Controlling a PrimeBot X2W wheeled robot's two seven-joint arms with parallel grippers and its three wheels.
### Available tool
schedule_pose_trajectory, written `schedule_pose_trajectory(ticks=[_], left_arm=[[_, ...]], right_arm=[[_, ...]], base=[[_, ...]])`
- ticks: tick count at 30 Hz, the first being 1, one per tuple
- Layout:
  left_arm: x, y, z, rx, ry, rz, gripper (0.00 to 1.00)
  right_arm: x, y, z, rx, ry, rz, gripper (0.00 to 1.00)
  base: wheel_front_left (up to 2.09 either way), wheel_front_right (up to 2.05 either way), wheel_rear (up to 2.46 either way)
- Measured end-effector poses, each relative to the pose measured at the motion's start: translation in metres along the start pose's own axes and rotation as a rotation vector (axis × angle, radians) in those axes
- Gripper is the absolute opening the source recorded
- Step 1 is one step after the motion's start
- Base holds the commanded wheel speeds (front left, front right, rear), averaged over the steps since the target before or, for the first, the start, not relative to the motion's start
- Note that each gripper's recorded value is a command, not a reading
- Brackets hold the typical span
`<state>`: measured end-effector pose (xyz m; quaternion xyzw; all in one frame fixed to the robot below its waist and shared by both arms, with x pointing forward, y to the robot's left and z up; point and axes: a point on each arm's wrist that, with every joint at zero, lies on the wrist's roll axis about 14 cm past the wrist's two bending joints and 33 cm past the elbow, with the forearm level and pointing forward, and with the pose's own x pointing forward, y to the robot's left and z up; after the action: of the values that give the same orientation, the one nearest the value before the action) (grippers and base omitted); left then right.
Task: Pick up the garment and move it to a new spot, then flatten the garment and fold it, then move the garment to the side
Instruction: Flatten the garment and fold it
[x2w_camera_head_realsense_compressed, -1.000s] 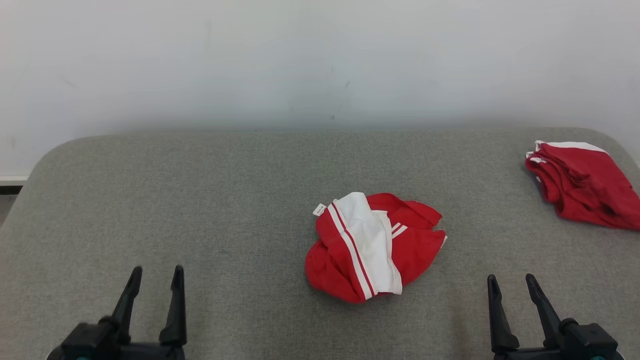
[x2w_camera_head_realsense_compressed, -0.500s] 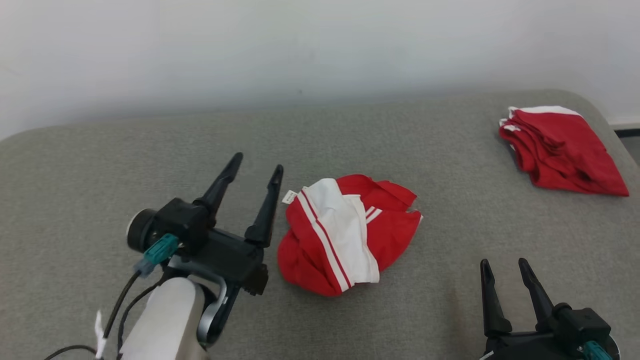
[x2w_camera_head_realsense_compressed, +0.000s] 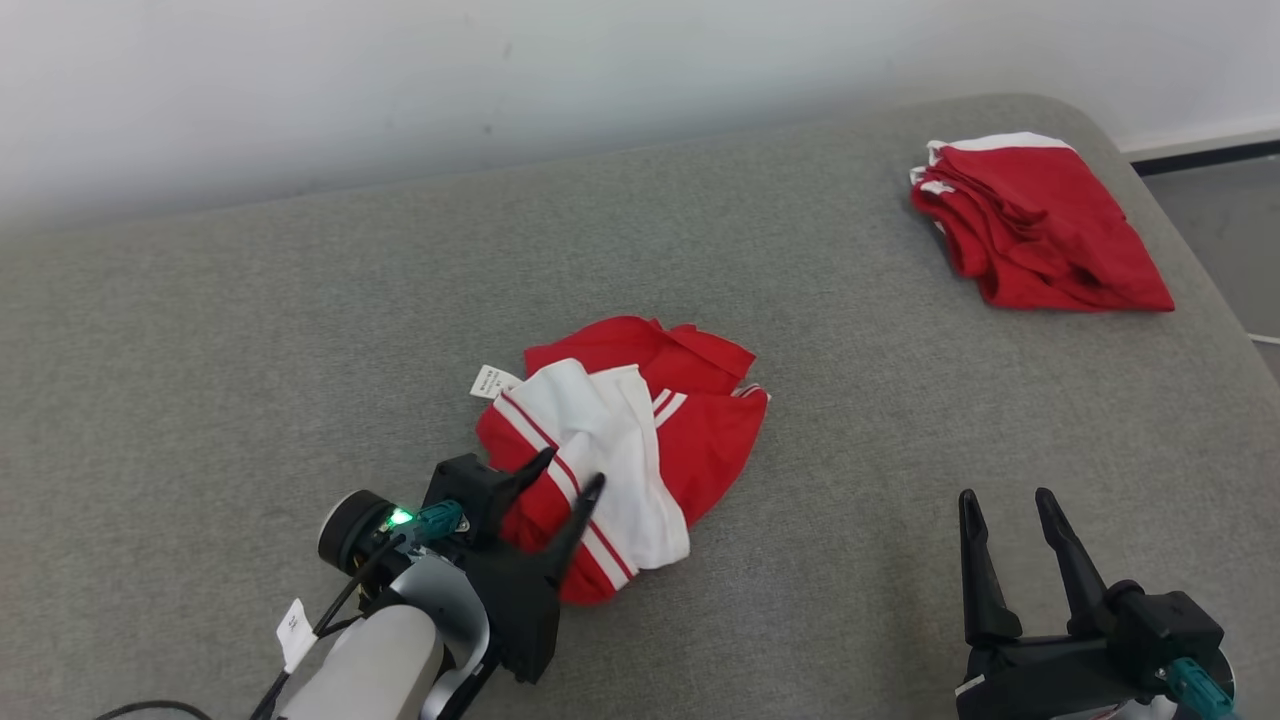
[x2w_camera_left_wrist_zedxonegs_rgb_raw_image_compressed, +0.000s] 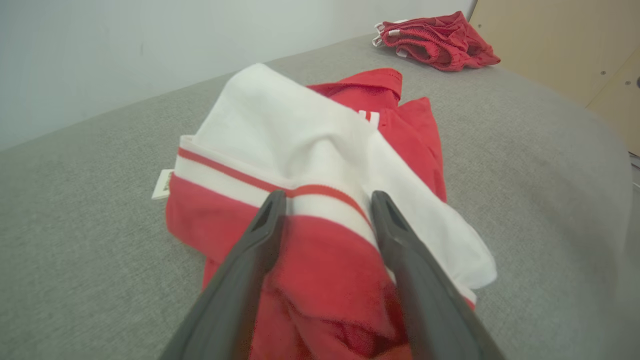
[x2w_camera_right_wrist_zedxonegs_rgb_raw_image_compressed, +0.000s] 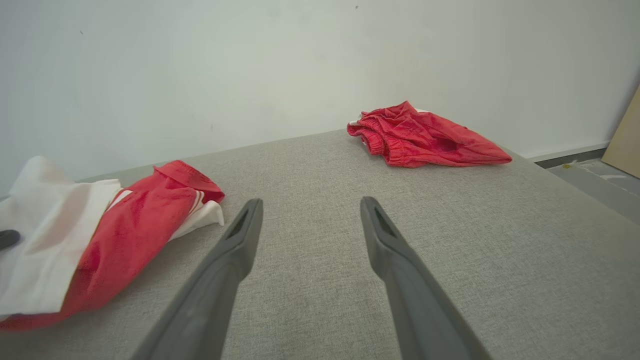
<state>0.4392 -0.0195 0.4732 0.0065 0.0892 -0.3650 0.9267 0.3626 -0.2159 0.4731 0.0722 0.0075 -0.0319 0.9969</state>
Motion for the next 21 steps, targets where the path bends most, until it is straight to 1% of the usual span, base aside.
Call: schedule_pose_trajectory(ticks=[1, 3, 8, 12, 18, 21], left_arm=[[0.002, -0.001, -0.005, 0.001, 0.017, -0.009, 0.00], [0.006, -0.002, -0.001, 0.009, -0.009, -0.023, 0.00], [0.024, -0.005, 0.037, 0.018, -0.119, -0.050, 0.00], [0.035, -0.004, 0.098, 0.062, -0.261, -0.057, 0.00], [0.046, -0.051, 0.205, 0.113, -0.509, -0.173, 0.00], [0.043, -0.072, 0.242, 0.127, -0.593, -0.232, 0.00]], right_arm=[[0.000, -0.002, 0.000, -0.001, 0.000, -0.006, 1.00], [-0.001, -0.006, 0.002, -0.003, -0.004, -0.017, 1.00], [-0.006, -0.012, 0.004, -0.003, -0.009, -0.039, 1.00], [-0.009, -0.013, 0.005, 0.000, -0.013, -0.043, 1.00], [-0.013, -0.016, 0.007, 0.007, -0.020, -0.052, 1.00], [-0.014, -0.018, 0.008, 0.007, -0.022, -0.057, 1.00]], base=[[0.00, 0.00, 0.00], [0.00, 0.00, 0.00], [0.00, 0.00, 0.00], [0.00, 0.00, 0.00], [0.00, 0.00, 0.00], [0.00, 0.00, 0.00]])
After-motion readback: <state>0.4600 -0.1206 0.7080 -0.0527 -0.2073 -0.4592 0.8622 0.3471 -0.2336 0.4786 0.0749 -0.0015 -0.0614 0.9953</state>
